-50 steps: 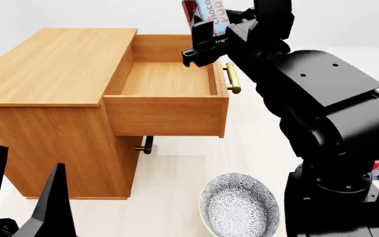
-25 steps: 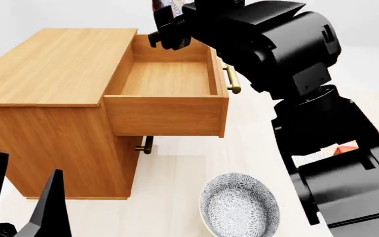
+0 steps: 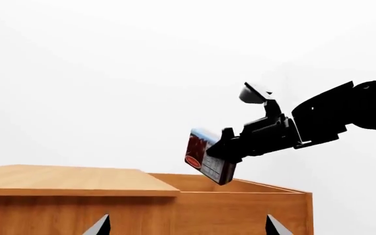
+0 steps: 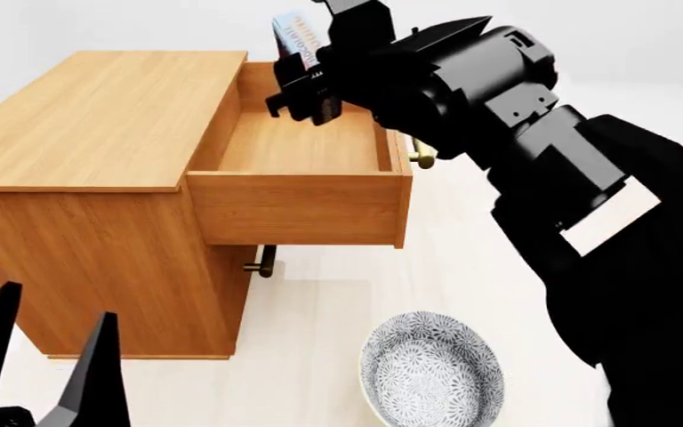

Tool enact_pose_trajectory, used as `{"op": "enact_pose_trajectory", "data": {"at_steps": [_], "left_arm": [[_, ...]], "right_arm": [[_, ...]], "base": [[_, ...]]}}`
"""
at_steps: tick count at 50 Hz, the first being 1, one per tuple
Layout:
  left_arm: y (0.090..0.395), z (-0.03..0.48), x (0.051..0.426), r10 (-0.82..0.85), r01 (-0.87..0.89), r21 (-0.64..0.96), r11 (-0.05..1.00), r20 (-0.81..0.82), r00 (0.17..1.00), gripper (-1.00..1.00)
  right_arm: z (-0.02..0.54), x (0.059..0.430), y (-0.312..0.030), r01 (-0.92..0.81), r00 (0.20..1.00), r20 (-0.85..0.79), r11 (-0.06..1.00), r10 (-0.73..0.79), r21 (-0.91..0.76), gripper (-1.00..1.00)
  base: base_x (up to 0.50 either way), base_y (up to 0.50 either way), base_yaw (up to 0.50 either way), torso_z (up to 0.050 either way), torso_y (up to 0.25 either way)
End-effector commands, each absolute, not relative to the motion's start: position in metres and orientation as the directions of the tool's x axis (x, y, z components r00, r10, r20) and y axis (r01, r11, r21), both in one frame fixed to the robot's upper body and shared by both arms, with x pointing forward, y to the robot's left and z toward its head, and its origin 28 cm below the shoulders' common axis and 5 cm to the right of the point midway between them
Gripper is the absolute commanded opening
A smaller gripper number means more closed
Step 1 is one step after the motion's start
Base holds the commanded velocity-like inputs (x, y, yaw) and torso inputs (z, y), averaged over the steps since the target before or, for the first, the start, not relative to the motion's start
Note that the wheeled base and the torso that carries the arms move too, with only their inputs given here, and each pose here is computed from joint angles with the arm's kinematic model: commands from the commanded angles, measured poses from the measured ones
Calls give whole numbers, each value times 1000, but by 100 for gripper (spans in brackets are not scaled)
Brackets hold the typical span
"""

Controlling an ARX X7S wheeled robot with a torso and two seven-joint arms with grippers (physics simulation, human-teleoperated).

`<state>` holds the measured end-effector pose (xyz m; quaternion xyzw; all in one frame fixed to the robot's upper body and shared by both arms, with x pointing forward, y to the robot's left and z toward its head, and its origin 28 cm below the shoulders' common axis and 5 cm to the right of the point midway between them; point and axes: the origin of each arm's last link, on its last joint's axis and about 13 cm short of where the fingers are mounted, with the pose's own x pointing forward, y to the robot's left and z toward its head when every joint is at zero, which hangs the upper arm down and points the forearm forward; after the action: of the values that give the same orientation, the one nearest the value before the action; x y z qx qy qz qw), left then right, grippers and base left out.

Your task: Put the chocolate pudding in the top drawer of the cabinet and close it.

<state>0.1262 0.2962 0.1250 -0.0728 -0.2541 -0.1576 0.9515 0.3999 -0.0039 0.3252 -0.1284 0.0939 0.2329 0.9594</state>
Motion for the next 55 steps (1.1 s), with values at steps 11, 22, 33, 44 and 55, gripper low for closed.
{"op": "enact_pose_trajectory", "data": {"at_steps": [11, 22, 33, 44, 55], "left_arm": [[295, 123, 125, -272, 336, -42, 941, 498, 823, 100], [294, 121, 126, -280, 342, -38, 939, 491, 825, 100], [294, 120, 127, -284, 343, -34, 939, 487, 826, 100], [294, 118, 128, -286, 344, -32, 939, 484, 827, 100], [293, 118, 128, -290, 346, -28, 938, 484, 826, 100]], "right_arm": [[320, 404, -8, -454, 878, -262, 869, 399, -197, -100], [300, 405, -11, -488, 844, -347, 853, 409, -183, -100], [305, 405, -10, -475, 860, -316, 855, 402, -206, 100], [321, 401, -8, -450, 889, -205, 866, 410, -219, 100], [330, 394, -14, -428, 903, -136, 877, 407, -217, 100]], "base": [[0, 0, 0, 0, 0], [0, 0, 0, 0, 0], [0, 0, 0, 0, 0], [0, 0, 0, 0, 0], [0, 0, 0, 0, 0]]}}
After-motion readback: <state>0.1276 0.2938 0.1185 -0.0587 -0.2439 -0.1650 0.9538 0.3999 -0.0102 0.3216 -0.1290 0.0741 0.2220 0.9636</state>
